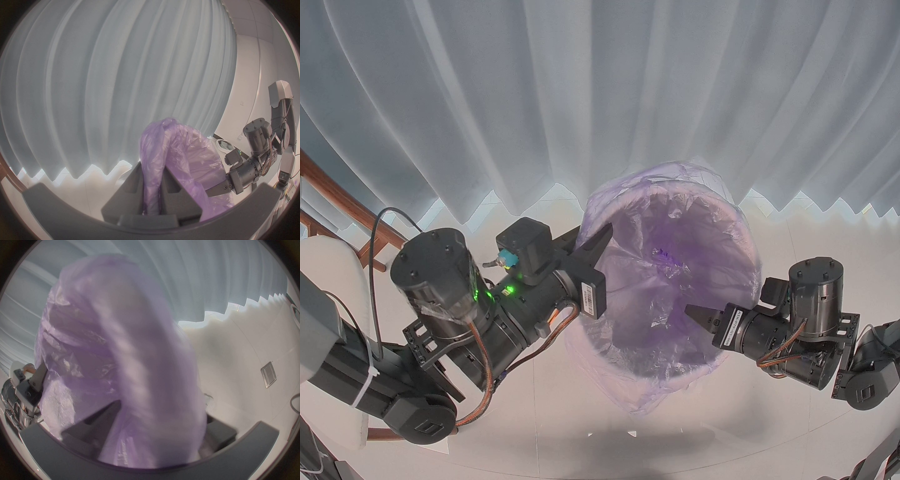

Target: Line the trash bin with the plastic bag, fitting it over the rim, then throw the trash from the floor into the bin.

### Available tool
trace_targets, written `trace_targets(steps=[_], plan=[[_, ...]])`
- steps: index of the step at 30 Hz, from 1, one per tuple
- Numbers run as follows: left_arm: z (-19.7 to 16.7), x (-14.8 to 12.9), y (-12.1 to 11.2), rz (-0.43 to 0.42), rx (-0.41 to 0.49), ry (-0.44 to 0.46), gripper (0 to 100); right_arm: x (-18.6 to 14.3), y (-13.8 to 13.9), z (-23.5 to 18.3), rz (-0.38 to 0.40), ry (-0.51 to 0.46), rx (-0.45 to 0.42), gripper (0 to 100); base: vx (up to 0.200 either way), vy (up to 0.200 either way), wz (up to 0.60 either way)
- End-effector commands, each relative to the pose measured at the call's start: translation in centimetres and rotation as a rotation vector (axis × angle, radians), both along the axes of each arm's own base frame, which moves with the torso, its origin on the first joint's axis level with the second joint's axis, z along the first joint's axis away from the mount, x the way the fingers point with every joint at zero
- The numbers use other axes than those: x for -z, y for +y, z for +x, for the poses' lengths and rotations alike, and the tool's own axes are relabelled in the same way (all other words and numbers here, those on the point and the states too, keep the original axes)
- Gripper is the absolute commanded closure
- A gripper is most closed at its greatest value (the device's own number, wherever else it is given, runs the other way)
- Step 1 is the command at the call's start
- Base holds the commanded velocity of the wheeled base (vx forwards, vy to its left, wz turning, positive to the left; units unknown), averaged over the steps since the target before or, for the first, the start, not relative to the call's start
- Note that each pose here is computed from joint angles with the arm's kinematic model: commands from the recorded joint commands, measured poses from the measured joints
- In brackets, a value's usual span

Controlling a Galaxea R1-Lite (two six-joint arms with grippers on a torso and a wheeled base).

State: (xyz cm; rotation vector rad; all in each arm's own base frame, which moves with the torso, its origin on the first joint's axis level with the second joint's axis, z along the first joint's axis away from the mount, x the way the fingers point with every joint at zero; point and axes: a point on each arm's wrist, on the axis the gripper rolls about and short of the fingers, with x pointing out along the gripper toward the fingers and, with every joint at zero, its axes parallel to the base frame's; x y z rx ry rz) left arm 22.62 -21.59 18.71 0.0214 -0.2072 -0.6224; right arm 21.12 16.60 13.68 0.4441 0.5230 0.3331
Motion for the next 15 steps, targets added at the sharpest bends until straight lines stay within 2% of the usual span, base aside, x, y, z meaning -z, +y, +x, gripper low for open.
trace_targets(steps=[1, 12, 15], plan=[[0.12, 0.4, -0.65, 0.004, 0.014, 0.007, 100, 0.35, 0.0, -0.14, 0.002, 0.002, -0.004, 100, 0.0, 0.0, 0.0], [0.21, 0.24, -0.53, -0.02, 0.009, -0.013, 100, 0.46, 0.05, -0.21, 0.015, -0.011, -0.008, 100, 0.0, 0.0, 0.0], [0.34, -0.25, -0.4, -0.045, 0.006, -0.042, 100, 0.5, 0.04, -0.23, 0.015, -0.009, -0.007, 100, 0.0, 0.0, 0.0]])
